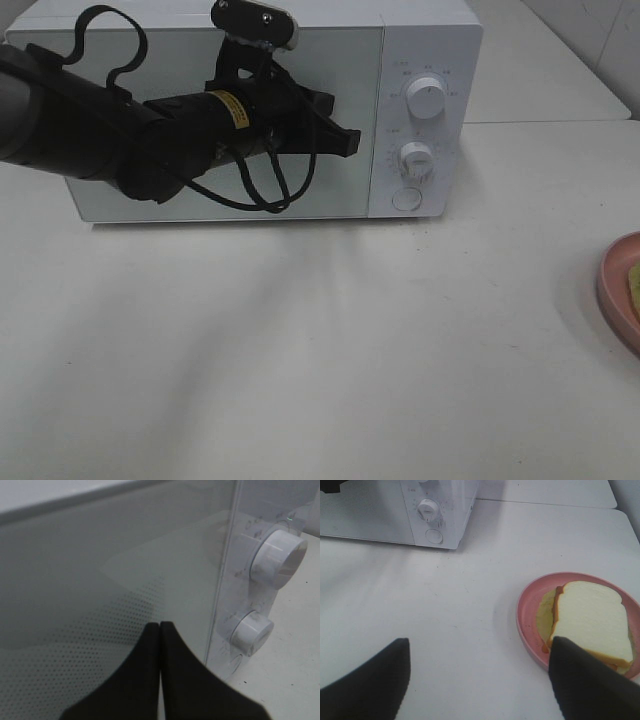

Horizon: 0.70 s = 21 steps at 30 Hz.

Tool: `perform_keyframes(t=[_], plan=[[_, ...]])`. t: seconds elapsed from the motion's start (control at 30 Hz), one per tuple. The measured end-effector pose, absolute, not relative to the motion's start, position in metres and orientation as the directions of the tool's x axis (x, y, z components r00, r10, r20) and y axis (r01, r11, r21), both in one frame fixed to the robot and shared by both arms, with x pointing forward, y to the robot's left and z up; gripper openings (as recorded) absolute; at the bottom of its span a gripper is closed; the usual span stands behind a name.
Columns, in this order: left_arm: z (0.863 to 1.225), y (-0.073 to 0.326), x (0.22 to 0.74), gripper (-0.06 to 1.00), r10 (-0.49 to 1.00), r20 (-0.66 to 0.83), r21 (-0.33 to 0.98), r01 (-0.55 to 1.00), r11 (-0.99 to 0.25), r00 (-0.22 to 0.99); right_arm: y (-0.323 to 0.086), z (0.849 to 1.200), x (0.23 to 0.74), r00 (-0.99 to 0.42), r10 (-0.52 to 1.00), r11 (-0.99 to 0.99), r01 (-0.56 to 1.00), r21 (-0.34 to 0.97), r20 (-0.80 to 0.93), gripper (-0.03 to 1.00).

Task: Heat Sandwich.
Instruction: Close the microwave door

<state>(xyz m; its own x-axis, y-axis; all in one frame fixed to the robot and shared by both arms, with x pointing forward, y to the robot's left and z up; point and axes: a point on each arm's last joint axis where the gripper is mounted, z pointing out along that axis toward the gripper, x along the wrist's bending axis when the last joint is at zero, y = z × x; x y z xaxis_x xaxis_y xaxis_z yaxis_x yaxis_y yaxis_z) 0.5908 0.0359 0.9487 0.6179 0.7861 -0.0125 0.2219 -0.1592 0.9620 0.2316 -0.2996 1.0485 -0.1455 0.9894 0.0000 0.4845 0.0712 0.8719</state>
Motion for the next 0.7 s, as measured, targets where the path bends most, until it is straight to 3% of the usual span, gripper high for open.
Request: perform_keyframes(t=[0.7], plan=[[0.953, 0.049, 0.582, 0.0, 0.815, -0.056, 0.945, 0.294, -0.144, 0.577, -0.3, 1.049, 0.232, -0.145, 0.989, 0.071, 0.484, 0.872, 0.0, 0.74]])
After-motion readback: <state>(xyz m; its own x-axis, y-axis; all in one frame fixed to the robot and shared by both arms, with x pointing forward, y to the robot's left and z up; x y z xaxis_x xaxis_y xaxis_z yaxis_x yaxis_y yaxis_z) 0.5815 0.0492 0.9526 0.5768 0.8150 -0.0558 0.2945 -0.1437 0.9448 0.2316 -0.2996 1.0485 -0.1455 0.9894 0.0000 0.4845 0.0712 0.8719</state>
